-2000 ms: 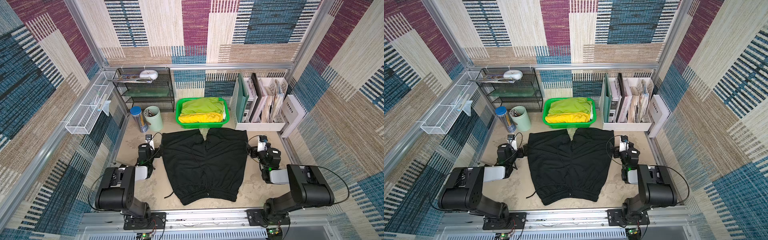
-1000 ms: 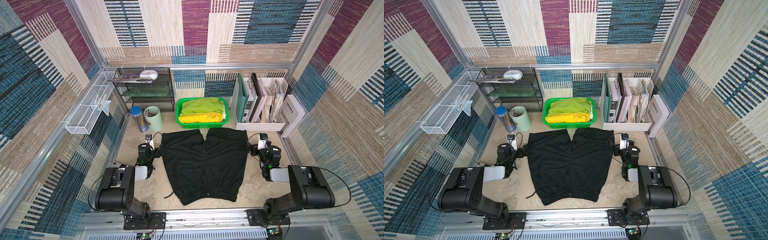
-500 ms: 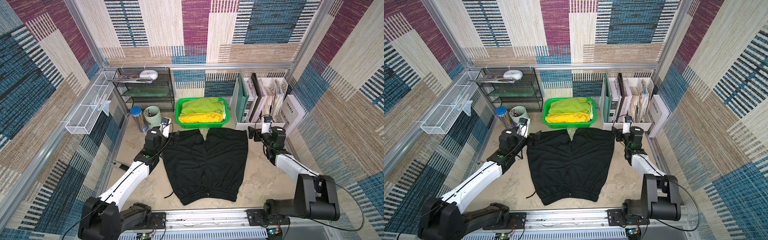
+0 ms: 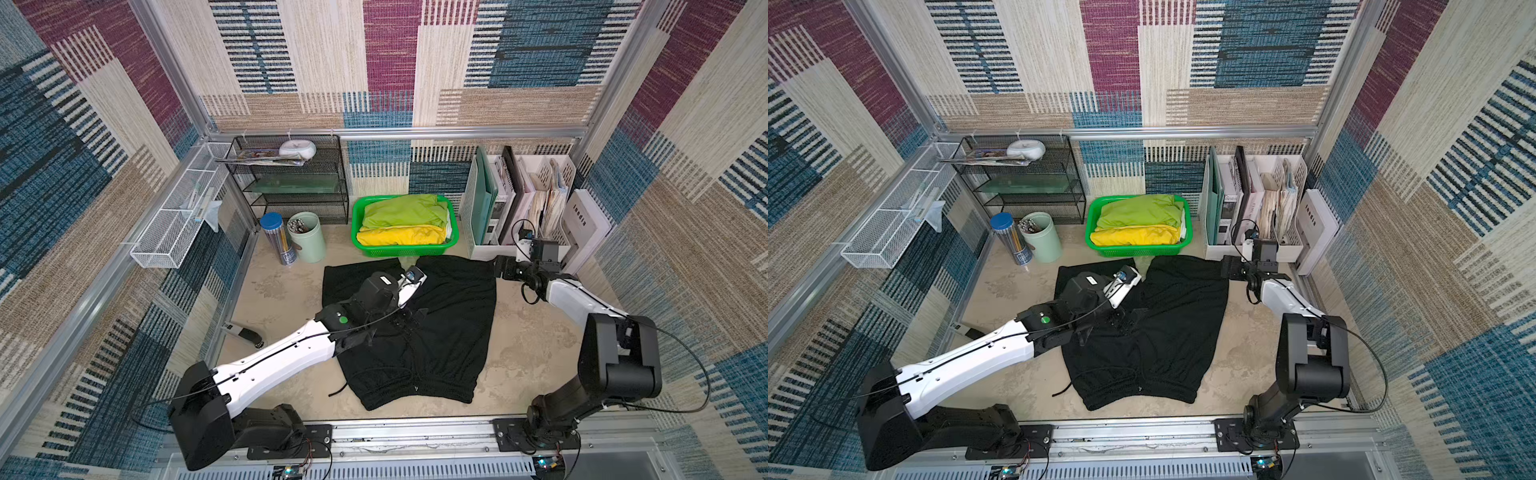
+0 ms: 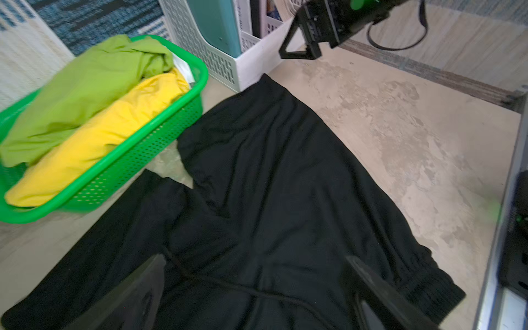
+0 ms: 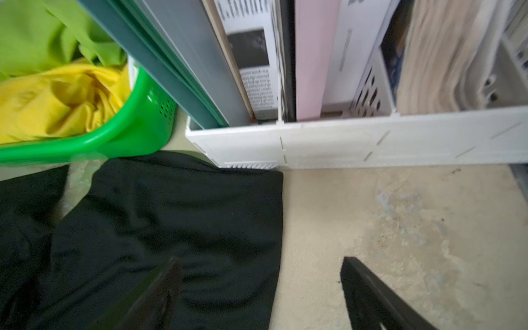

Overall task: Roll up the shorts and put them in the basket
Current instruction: Fold the shorts at the center of the board.

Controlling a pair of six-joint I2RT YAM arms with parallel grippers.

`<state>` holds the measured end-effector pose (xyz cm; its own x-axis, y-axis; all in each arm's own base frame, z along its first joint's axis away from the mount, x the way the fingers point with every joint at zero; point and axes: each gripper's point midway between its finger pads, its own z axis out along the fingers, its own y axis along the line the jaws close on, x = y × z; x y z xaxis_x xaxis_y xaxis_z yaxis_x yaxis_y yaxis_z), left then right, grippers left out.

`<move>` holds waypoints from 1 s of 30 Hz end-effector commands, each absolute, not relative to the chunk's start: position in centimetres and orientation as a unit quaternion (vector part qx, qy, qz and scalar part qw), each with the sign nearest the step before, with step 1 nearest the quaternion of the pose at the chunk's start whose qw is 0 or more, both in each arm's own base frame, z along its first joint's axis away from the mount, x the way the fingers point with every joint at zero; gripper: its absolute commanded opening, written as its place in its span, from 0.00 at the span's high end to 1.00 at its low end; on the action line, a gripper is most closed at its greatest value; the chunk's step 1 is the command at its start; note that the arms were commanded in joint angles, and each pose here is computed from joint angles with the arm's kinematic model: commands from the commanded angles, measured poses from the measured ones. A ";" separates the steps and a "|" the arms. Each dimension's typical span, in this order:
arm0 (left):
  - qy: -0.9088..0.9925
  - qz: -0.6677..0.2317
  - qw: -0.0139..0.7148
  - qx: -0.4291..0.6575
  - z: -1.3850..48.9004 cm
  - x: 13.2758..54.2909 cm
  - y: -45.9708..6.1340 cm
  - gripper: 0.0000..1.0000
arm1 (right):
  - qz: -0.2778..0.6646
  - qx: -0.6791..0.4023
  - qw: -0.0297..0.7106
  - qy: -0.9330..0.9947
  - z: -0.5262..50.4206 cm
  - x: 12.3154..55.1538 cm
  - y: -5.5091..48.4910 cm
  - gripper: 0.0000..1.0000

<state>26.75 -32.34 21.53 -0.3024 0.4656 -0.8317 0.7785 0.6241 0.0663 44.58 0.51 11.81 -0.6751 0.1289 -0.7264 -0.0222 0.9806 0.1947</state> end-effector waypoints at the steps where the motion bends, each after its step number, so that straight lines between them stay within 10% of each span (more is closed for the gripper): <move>1: 0.793 -0.175 0.411 0.414 19.7 25.0 -35.1 0.00 | 0.121 0.041 0.356 0.926 9.7 43.9 1.3 0.12; 30: 0.775 -0.099 0.255 0.570 6.7 17.5 -47.7 0.01 | 0.152 0.045 0.281 0.947 3.5 44.5 2.8 0.25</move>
